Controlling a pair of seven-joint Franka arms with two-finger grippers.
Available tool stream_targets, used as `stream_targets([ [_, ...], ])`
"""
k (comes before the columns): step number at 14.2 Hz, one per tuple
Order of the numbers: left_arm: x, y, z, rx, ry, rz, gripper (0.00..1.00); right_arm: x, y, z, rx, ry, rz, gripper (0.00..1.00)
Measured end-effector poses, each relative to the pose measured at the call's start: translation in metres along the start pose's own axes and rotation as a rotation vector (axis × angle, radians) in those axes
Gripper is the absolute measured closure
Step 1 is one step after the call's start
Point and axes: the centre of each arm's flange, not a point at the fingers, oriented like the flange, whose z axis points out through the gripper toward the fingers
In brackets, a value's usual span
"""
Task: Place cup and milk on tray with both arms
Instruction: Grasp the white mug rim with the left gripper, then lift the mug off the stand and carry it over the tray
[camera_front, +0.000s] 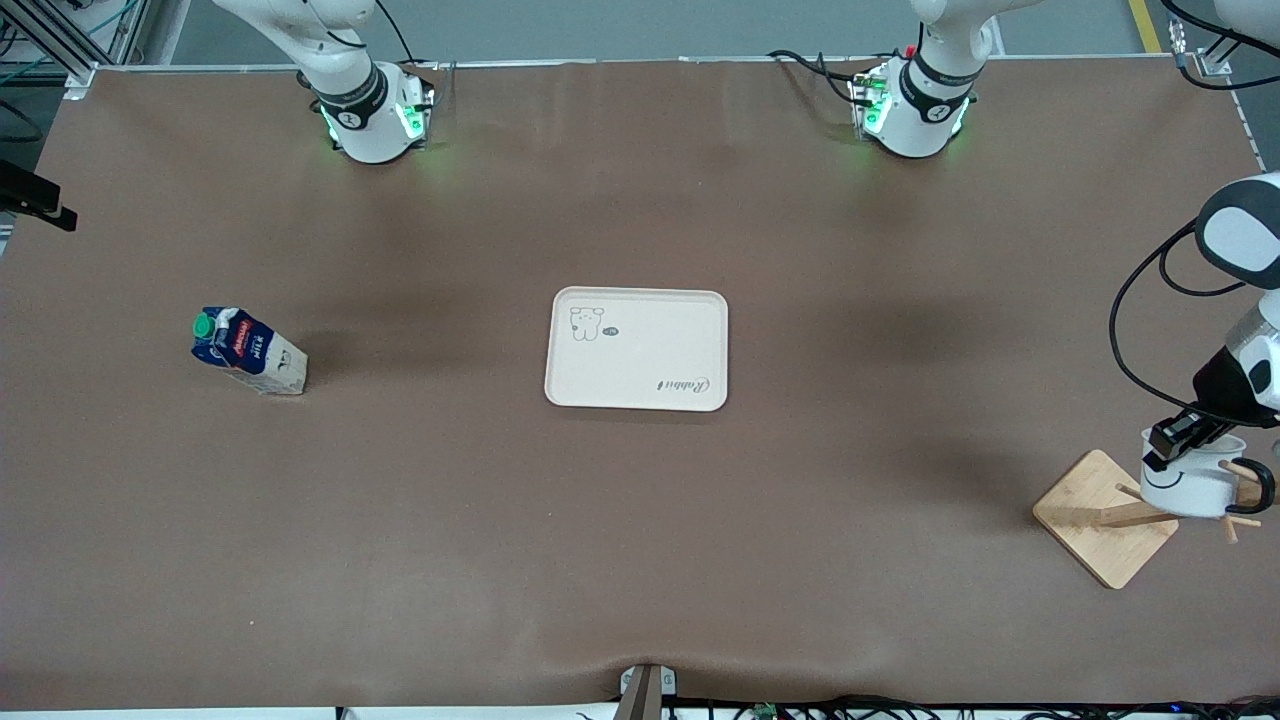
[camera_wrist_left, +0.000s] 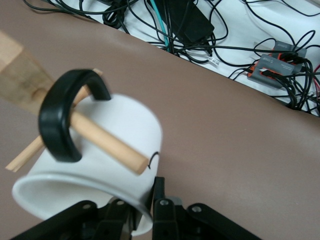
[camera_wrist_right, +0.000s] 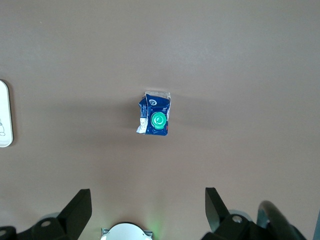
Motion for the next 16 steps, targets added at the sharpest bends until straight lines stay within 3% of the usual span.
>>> stream_targets([
  [8,-0.007,0.038,-0.02,-0.03,-0.024,0.048,0.91,0.001,0.001,0.002,0.002,-0.005,0.002,0.0],
  [16,-0.025,0.103,-0.072,-0.047,-0.194,0.116,0.91,0.002,0.002,0.003,0.003,-0.005,0.003,0.0],
])
